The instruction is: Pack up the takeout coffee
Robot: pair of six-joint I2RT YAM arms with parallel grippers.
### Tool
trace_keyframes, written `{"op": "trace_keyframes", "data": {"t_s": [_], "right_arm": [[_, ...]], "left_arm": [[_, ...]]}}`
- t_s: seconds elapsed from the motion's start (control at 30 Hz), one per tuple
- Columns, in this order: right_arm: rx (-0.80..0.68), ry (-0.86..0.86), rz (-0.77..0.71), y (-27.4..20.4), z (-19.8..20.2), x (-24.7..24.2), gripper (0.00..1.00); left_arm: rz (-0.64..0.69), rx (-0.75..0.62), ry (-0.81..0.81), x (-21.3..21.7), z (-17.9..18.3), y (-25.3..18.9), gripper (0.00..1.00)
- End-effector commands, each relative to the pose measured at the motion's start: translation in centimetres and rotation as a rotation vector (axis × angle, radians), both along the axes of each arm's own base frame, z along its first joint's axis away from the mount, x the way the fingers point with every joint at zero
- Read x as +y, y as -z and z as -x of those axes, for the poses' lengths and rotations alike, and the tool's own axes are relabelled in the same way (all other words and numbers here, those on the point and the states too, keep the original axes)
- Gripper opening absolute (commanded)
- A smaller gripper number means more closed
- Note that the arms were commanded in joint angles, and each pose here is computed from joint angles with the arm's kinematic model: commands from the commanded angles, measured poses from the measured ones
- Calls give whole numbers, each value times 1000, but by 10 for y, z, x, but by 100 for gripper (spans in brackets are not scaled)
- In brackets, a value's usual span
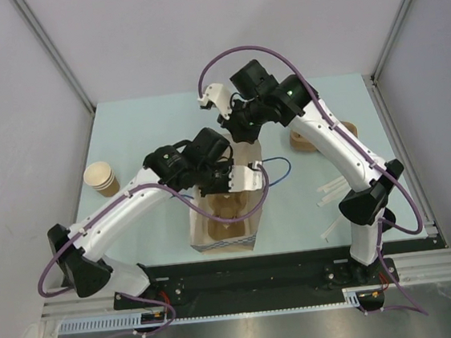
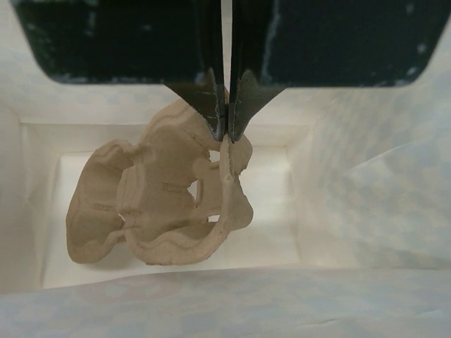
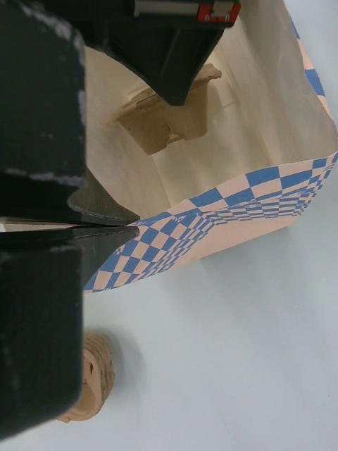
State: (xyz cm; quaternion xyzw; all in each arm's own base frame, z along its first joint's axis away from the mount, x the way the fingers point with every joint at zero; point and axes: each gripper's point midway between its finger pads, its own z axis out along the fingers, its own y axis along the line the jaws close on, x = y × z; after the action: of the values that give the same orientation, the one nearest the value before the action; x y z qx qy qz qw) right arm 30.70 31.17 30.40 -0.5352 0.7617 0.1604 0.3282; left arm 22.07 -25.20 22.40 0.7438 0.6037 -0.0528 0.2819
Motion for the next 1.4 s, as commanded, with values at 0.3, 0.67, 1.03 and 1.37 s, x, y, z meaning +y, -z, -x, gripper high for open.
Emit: {"op": "trace_keyframes", "data": {"t_s": [0.3,0.67,1.03,1.37], "right_arm": [[-43,-27,-55,-23,10,-1,0],[-32,-31,-44,-16,11,-2,0],[-28,-27,-30,-11,10,-5,0],[-12,3,-18,-3,2,-15,0]], "left_arm": [[-27,152,17,0,18,15,5],[114,61,-25,-9,7,-45,51],[397,-72,-7,-11,20,-136,61],[760,-145,-149,27,30,-231,92]]}}
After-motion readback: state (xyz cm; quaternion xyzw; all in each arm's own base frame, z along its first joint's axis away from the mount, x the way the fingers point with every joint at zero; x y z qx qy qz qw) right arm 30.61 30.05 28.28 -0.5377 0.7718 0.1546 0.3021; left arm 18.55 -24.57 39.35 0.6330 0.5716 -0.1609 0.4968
